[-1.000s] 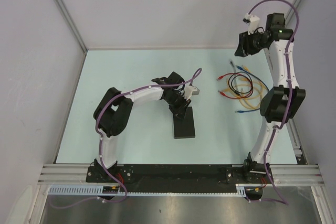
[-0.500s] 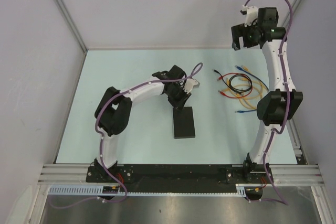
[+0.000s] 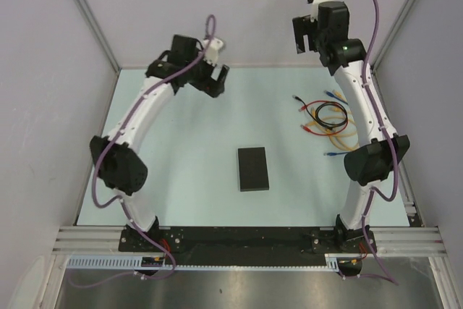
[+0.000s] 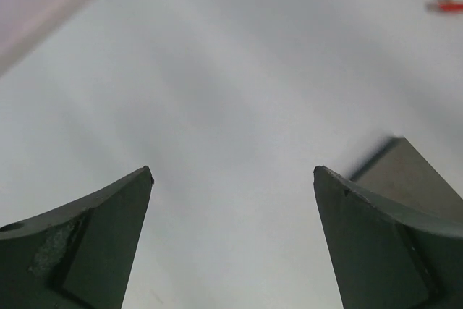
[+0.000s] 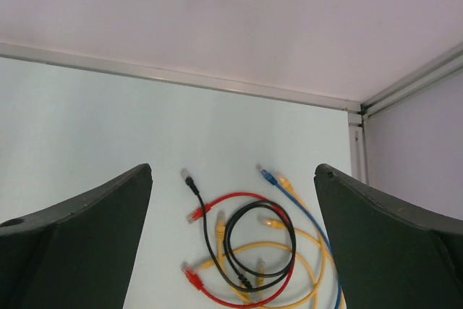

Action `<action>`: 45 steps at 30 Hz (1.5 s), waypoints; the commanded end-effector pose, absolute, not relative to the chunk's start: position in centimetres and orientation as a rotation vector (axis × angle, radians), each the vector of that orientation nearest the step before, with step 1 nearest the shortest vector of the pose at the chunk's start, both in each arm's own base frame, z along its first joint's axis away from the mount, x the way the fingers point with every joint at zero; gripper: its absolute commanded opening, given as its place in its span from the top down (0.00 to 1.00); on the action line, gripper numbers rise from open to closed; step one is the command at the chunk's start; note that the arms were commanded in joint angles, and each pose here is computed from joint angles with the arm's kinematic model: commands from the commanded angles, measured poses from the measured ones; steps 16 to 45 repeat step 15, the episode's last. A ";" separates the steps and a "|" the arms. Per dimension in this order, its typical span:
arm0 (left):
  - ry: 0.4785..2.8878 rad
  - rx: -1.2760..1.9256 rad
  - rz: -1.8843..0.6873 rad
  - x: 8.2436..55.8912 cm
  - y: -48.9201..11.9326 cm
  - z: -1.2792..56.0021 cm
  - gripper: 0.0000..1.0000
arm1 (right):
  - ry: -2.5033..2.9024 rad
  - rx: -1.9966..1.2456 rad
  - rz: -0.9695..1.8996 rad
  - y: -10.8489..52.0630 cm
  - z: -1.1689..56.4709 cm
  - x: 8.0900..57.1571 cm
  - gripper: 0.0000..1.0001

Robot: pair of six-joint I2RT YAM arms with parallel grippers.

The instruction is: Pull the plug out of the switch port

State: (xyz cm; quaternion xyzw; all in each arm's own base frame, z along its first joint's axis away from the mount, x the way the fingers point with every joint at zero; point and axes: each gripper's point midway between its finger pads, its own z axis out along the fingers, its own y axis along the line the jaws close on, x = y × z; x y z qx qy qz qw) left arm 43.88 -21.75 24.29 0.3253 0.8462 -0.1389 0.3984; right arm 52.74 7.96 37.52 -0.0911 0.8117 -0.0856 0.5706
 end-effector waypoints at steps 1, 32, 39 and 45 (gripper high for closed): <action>1.965 0.501 -0.223 43.4 -14.9 34.4 0.00 | 1.866 -0.054 -0.214 6.4 39.5 51.3 0.00; 2.055 0.335 -0.043 43.0 -9.1 30.5 0.00 | 1.880 -0.049 -0.264 7.7 38.1 49.5 0.00; 2.055 0.335 -0.043 43.0 -9.1 30.5 0.00 | 1.880 -0.049 -0.264 7.7 38.1 49.5 0.00; 2.055 0.335 -0.043 43.0 -9.1 30.5 0.00 | 1.880 -0.049 -0.264 7.7 38.1 49.5 0.00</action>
